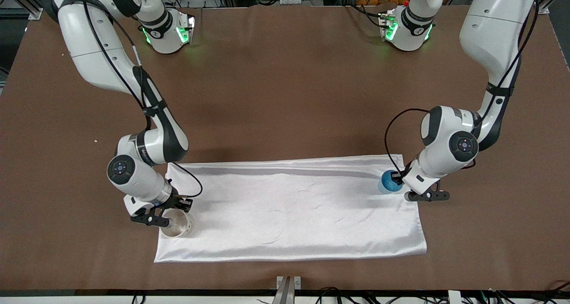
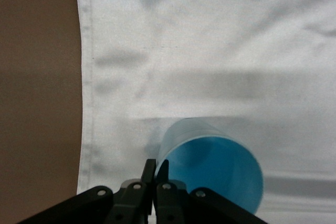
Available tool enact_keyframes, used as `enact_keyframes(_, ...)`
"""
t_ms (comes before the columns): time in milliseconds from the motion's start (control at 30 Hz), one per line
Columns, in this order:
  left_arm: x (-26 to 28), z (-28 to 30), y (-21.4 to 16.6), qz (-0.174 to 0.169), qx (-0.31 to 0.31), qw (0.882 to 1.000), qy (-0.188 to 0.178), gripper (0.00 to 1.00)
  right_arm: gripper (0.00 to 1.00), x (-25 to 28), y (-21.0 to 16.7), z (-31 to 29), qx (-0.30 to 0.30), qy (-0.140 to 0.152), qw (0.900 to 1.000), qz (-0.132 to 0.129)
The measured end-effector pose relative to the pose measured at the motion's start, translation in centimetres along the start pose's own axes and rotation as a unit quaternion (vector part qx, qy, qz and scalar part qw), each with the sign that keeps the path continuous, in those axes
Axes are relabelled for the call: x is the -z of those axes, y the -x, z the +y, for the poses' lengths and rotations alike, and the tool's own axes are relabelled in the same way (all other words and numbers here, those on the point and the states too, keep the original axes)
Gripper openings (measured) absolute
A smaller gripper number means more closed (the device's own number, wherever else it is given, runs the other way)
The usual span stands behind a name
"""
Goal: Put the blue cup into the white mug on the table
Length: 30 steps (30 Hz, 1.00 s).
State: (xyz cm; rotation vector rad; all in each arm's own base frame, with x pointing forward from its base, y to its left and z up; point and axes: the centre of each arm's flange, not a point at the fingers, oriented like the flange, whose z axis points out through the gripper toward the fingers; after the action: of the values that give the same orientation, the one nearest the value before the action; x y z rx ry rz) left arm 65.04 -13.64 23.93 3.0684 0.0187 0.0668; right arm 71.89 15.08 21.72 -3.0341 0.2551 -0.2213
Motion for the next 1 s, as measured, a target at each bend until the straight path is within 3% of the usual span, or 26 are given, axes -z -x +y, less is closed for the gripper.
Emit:
enact_keyframes(167, 0.2, -0.2, -0.2, 0.003, 0.001, 1.0, 0.0, 0.04, 0.09, -0.1, 0.0, 0.0, 0.0, 0.0, 1.0, 0.0)
enact_keyframes(633, 4.7, 0.8, -1.2, 0.025, -0.005, 1.0, 0.002, 0.04, 0.09, 1.4, -0.5, -1.1, 0.005, -0.005, 1.0, 0.007)
enact_keyframes(933, 9.0, 2.7, -1.4, 0.015, -0.018, 1.0, -0.003, 0.04, 0.09, 5.0, 0.2, -2.4, 0.014, 0.008, 0.999, -0.04)
enact_keyframes(1000, 9.6, 3.0, -1.3, 0.014, -0.02, 1.0, -0.004, 0.04, 0.09, 6.1, 0.5, -3.0, 0.019, 0.008, 0.999, -0.041)
